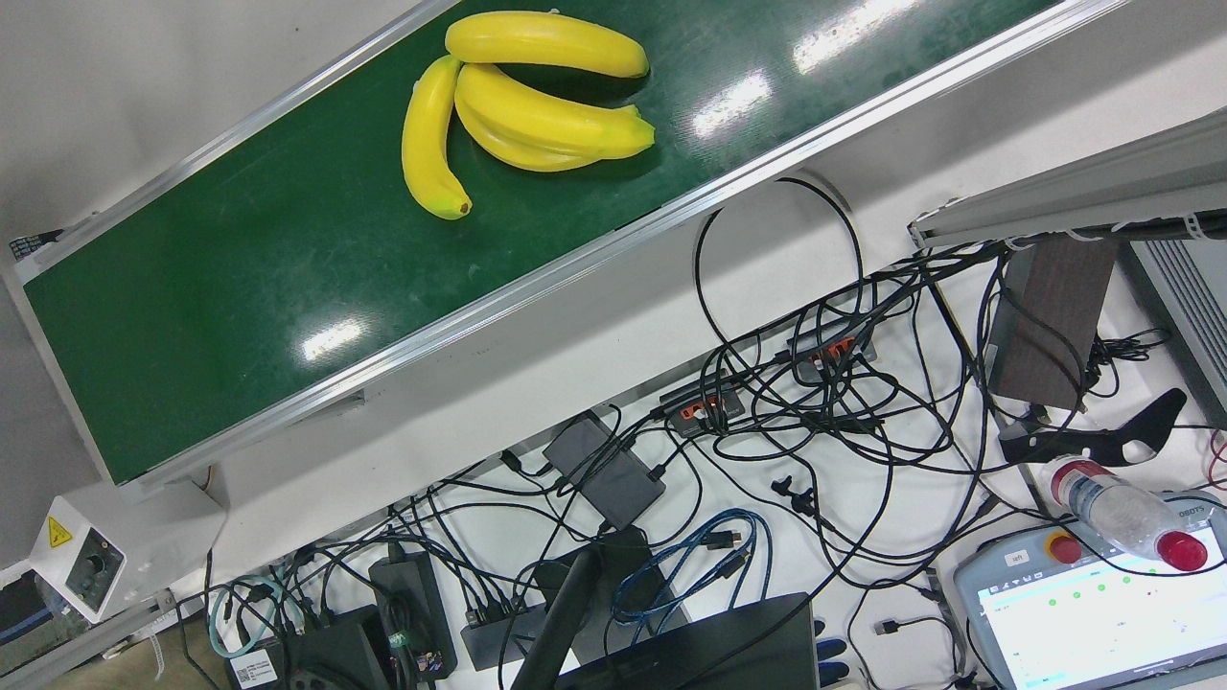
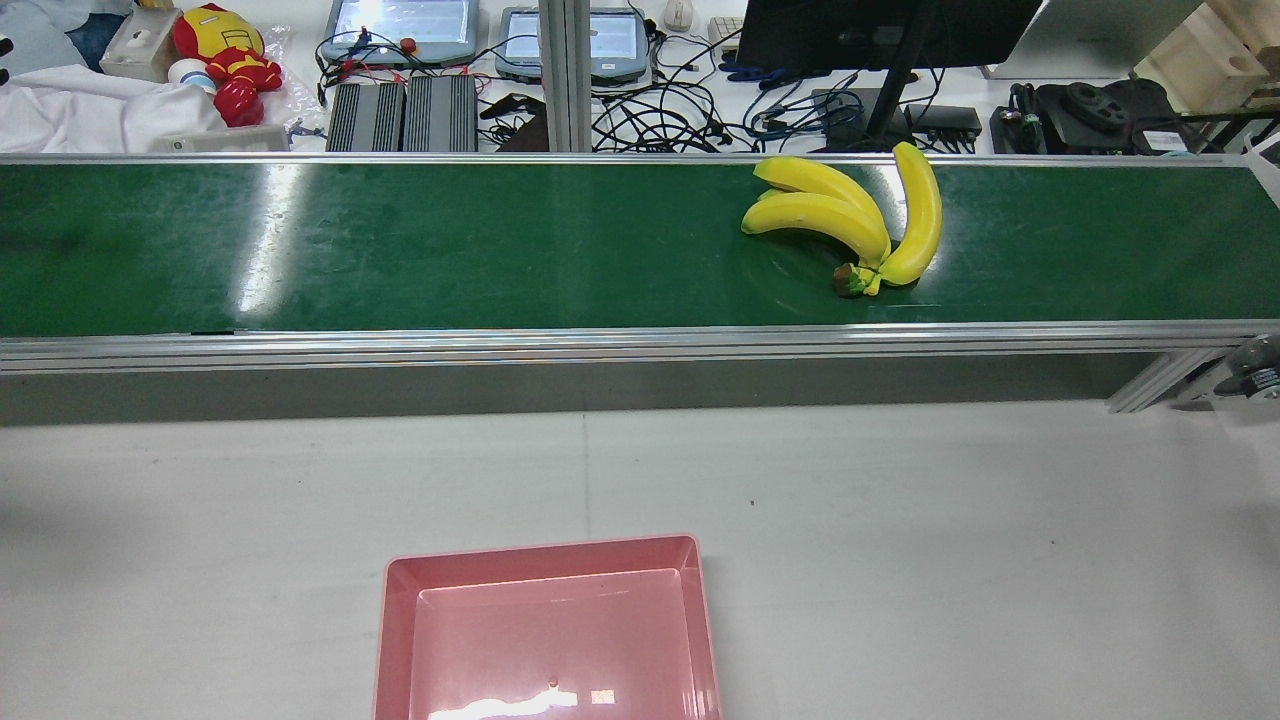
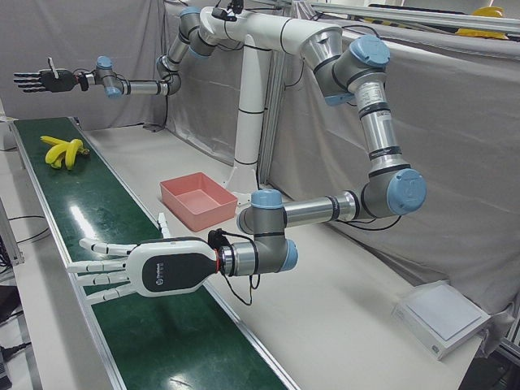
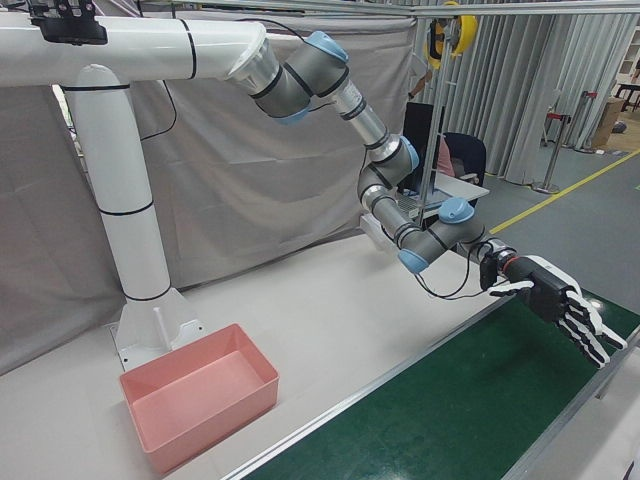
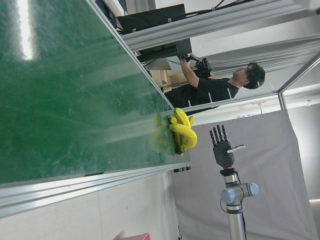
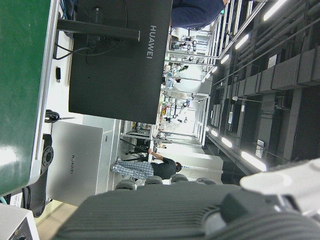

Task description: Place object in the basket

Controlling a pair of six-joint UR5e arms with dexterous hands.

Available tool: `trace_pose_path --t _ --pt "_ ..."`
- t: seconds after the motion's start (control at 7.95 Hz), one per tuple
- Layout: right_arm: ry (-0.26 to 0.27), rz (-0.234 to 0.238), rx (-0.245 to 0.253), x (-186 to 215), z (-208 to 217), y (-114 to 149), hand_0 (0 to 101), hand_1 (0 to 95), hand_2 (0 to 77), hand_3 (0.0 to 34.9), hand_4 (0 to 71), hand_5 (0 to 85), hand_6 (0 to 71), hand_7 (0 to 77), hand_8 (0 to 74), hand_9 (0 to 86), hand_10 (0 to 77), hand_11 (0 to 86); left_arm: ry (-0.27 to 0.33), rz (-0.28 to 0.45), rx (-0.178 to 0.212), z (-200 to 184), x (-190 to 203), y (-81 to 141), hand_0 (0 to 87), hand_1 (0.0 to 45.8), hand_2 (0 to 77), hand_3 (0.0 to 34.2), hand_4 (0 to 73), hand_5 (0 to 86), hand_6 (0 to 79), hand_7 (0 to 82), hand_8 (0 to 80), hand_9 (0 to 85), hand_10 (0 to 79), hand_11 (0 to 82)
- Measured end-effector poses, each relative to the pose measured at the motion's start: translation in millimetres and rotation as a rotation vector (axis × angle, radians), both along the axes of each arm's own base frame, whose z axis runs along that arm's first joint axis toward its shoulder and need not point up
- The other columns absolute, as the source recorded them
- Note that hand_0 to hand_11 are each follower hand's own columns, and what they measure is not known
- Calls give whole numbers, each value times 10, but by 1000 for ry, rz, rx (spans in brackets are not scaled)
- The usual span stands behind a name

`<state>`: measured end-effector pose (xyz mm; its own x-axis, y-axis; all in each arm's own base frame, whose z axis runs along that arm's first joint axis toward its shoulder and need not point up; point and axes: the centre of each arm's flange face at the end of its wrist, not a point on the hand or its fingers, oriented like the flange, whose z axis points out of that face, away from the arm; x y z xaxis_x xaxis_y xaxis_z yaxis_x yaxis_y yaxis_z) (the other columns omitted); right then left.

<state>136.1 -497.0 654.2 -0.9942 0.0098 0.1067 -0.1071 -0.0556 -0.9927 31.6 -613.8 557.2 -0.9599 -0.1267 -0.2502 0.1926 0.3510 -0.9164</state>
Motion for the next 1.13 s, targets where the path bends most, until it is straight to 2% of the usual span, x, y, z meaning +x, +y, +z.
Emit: trace_pose_path --t 0.38,1.13 --pt "0 0 0 0 2 0 1 0 5 0 0 0 0 5 0 0 0 0 1 -2 8 -92 -53 15 545 136 5 121 93 191 5 60 82 87 27 60" --pt "0 0 -1 -2 7 0 1 0 5 0 0 0 0 5 0 0 0 0 0 -4 7 -104 -71 22 545 136 5 118 93 191 5 60 82 87 33 65"
